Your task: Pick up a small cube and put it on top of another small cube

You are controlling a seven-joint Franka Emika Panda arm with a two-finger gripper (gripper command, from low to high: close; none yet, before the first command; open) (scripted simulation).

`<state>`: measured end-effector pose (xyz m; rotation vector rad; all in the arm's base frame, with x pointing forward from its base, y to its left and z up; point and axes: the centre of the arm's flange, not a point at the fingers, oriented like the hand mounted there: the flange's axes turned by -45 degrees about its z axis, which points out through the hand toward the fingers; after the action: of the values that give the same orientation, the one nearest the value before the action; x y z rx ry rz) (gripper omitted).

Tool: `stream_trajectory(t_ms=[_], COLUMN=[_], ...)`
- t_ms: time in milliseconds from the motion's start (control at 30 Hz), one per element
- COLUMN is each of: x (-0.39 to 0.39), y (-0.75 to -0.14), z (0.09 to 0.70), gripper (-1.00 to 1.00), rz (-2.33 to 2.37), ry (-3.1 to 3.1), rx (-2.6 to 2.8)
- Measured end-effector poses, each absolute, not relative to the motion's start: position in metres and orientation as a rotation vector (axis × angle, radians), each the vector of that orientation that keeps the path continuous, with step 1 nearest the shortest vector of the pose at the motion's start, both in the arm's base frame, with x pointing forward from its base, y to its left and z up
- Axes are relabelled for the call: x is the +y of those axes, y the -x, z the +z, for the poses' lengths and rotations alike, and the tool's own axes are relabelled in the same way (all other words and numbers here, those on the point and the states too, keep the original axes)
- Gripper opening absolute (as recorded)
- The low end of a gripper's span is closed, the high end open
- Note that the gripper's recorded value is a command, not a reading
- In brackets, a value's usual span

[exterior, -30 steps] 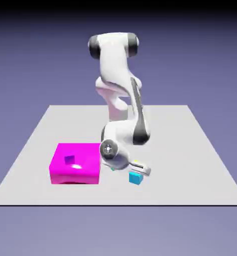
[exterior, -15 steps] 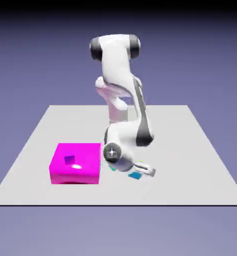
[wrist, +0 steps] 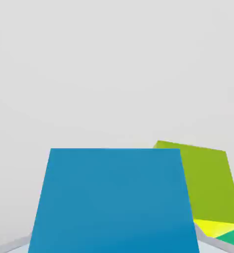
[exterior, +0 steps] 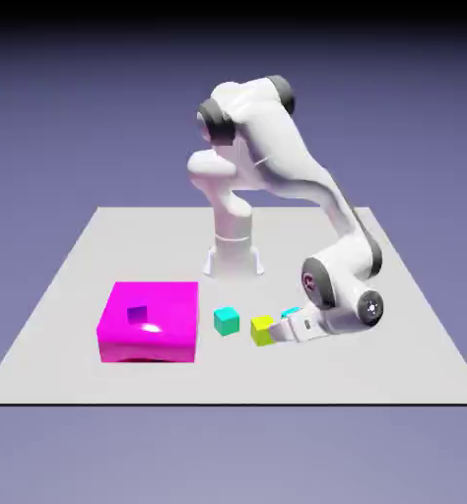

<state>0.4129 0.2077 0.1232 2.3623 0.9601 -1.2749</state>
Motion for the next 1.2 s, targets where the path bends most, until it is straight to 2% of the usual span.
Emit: stream_trajectory(t_ms=[300, 567, 767, 1000, 1033, 1100, 1133, 1200], x=[0.250, 0.295, 0.328, 0.323, 0.323, 0.298, 0.287, 0.287], y=[-0.380, -0.372, -0.380, -0.419, -0.419, -0.428, -0.430, -0.430], z=[0.099, 0.103, 0.123, 0.148, 0.148, 0.110, 0.095, 0.095], gripper=[-1.00, -1.00, -1.00, -1.00, -1.00, -1.00, 1.00, 1.00], rz=[-1.207, -1.003, -0.796, -0.649, -0.649, -0.649, -0.649, -0.648], ry=[-1.894, -1.556, -1.389, -1.431, -1.431, -1.432, -1.431, -1.430], rx=[1.474, 1.770, 1.885, 1.905, 1.905, 1.904, 1.905, 1.905])
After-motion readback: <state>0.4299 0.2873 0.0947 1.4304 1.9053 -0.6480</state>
